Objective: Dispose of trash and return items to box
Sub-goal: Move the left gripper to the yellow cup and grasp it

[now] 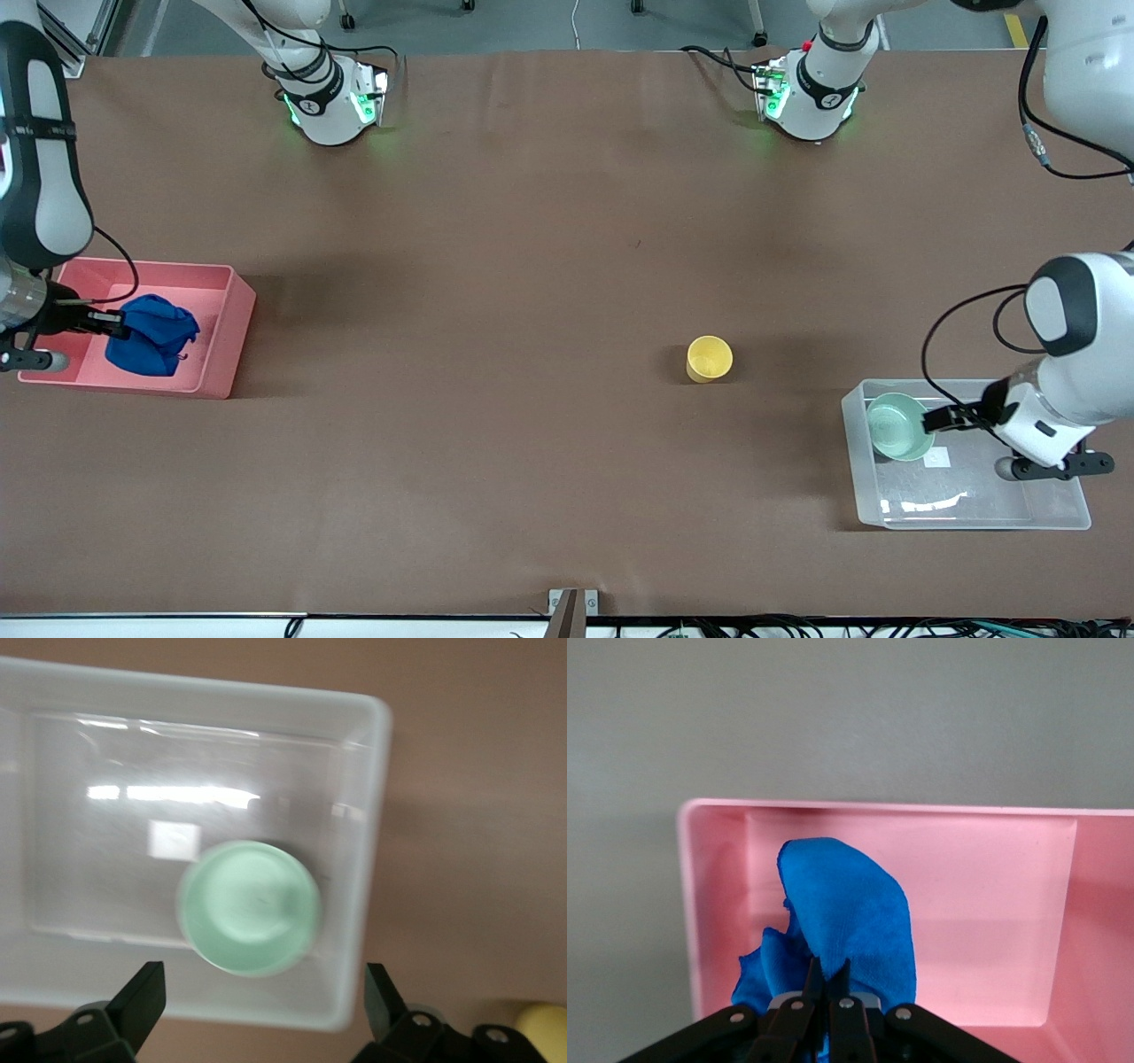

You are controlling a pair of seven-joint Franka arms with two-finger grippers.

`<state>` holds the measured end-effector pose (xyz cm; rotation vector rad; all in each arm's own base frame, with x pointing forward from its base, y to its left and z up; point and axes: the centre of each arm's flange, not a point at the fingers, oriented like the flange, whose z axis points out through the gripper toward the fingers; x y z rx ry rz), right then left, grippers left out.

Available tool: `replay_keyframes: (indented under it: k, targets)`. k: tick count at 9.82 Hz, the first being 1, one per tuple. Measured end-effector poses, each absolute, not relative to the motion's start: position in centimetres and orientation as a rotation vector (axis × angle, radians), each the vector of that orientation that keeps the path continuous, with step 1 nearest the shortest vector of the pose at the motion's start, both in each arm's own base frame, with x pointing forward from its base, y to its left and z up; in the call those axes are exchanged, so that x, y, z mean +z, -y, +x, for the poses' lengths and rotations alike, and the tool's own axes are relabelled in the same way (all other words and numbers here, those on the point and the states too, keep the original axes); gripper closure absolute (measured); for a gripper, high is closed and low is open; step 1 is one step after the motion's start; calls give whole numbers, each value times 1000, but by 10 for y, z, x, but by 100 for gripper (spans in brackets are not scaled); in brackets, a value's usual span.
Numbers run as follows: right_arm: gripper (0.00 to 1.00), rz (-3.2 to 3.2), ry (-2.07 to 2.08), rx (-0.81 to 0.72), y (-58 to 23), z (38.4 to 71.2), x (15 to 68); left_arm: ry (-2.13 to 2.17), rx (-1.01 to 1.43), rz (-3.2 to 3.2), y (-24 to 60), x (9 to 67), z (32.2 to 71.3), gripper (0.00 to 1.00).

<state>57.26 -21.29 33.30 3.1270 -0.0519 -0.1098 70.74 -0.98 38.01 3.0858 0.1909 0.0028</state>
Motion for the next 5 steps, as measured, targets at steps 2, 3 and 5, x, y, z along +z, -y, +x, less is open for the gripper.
replay_keyframes:
  k: [2,3,5]
  targets:
    - [96,3132,42,-124,237,566,304,-317,-102,3037,95,379,690,1]
    - [96,3133,35,-126,248,562,294,-366,-149,3026,123,367,680,15]
    - [94,3133,21,-121,258,560,281,-459,-192,3016,168,338,662,16]
